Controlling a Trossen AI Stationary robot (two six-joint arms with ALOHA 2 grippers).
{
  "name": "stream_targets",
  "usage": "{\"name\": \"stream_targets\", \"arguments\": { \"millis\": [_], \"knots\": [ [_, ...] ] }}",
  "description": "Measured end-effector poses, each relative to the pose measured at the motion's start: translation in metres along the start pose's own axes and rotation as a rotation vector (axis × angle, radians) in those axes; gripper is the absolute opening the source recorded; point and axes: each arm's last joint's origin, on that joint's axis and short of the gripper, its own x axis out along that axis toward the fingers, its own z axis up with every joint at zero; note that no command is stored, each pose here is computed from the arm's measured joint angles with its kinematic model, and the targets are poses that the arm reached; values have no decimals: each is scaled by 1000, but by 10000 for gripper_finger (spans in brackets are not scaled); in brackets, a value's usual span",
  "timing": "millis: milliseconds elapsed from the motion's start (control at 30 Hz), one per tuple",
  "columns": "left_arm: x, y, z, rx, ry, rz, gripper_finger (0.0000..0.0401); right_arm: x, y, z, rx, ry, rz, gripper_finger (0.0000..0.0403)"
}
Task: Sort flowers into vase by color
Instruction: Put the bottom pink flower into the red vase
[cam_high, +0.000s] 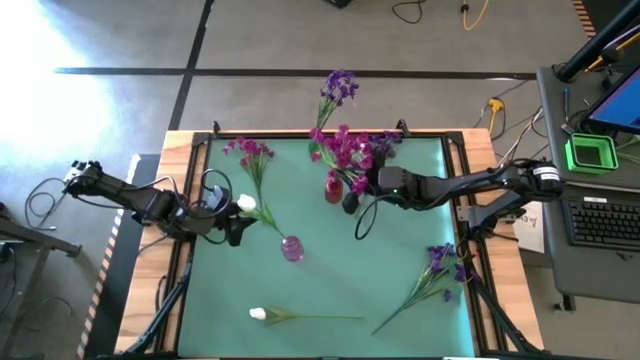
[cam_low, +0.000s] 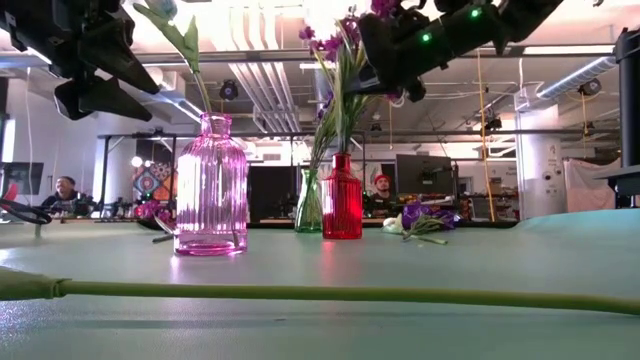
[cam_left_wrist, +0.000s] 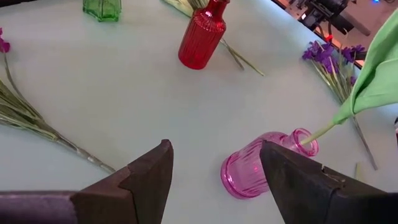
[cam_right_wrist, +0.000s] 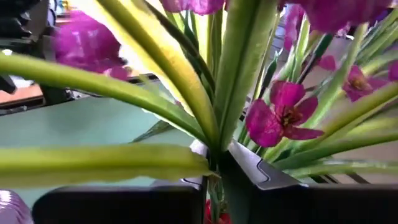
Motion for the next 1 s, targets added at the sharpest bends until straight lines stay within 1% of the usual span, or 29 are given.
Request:
{"name": "stream_targets", "arguments": {
  "millis": [333, 567, 767, 867, 1000],
  "knots": [
    [0, 1, -1, 6, 8, 6, 231, 14, 2, -18, -24, 63, -13, 28],
    [0, 1, -1, 9, 13, 8, 231, 23, 5, -27, -25, 77, -15, 28],
    [0, 1, -1, 9, 13, 7, 231, 22, 5, -28, -39, 87, -10, 30],
    [0, 1, -1, 9, 13, 7, 231, 20, 5, -27, -48, 97, 17, 40],
    [0, 1, -1, 7, 12, 7, 231, 17, 3, -28, -36, 137, 17, 73]
  ]
}}
